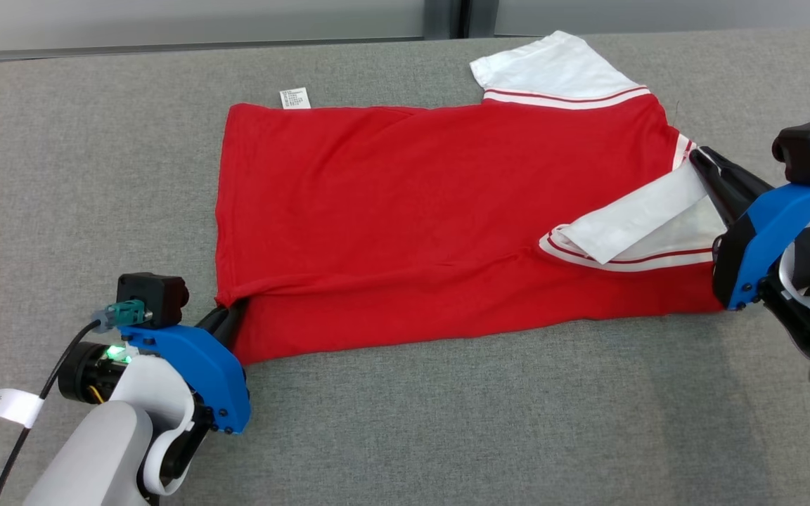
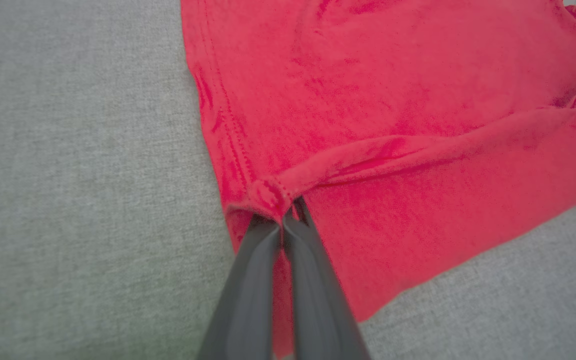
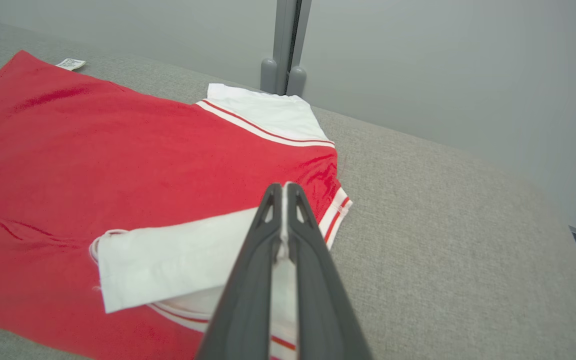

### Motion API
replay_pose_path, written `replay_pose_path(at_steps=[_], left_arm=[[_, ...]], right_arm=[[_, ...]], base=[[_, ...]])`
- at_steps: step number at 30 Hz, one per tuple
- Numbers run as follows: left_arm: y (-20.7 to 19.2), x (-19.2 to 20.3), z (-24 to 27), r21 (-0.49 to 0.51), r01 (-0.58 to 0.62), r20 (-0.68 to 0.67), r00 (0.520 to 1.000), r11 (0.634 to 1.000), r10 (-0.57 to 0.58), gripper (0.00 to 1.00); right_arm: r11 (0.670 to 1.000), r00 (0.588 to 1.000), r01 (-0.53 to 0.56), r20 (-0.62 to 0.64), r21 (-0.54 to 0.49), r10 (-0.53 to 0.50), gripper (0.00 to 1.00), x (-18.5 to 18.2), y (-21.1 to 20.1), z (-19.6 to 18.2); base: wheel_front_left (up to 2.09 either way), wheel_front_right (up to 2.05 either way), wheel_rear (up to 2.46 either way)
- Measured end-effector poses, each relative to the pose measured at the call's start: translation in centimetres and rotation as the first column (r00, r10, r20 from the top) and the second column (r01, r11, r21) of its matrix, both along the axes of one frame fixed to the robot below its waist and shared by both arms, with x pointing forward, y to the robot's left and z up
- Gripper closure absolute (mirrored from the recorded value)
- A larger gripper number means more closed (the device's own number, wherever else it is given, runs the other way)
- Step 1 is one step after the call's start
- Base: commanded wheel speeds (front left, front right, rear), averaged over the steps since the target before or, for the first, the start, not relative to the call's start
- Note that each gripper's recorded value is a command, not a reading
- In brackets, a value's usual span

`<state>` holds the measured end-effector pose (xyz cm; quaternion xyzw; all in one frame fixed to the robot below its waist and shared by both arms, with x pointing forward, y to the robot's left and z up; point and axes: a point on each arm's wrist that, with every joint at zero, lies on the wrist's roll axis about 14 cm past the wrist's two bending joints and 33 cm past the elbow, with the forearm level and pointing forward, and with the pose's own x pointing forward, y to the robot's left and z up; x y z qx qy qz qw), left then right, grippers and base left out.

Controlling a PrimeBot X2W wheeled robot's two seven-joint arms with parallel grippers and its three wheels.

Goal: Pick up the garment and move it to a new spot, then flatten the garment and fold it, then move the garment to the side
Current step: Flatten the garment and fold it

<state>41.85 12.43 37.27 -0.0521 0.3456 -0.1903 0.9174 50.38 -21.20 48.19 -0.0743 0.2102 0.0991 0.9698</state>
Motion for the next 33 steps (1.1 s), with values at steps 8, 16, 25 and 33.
replay_pose_path(at_steps=[8, 16, 25, 33], left_arm=[[0.3, 0.0, 0.9, -0.016, -0.048, 0.050, 0.998, 0.999, 0.048, 0.00], [1.1, -1.7, 1.4, -0.023, -0.105, 0.083, 0.991, 0.994, 0.107, 0.00], [0.0, -3.6, 0.7, -0.052, -0.142, 0.076, 0.986, 0.989, 0.146, 0.00], [0.0, -3.9, -1.3, -0.030, -0.194, 0.037, 0.980, 0.980, 0.196, 0.00]], right_arm=[[0.998, 0.995, -0.006, 0.102, 0.070, -0.001, 0.00, 0.8, 0.9, 1.7], [0.979, 0.989, 0.142, 0.022, 0.147, -0.146, 0.00, -2.0, -2.0, -0.4], [0.928, 0.949, 0.315, -0.094, 0.201, -0.301, 0.00, -7.2, -4.0, -4.5], [0.867, 0.908, 0.418, -0.157, 0.272, -0.389, 0.00, -8.5, -3.8, -7.4]], base=[[0.00, 0.00, 0.00], [0.00, 0.00, 0.00], [0.00, 0.00, 0.00], [0.00, 0.00, 0.00]])
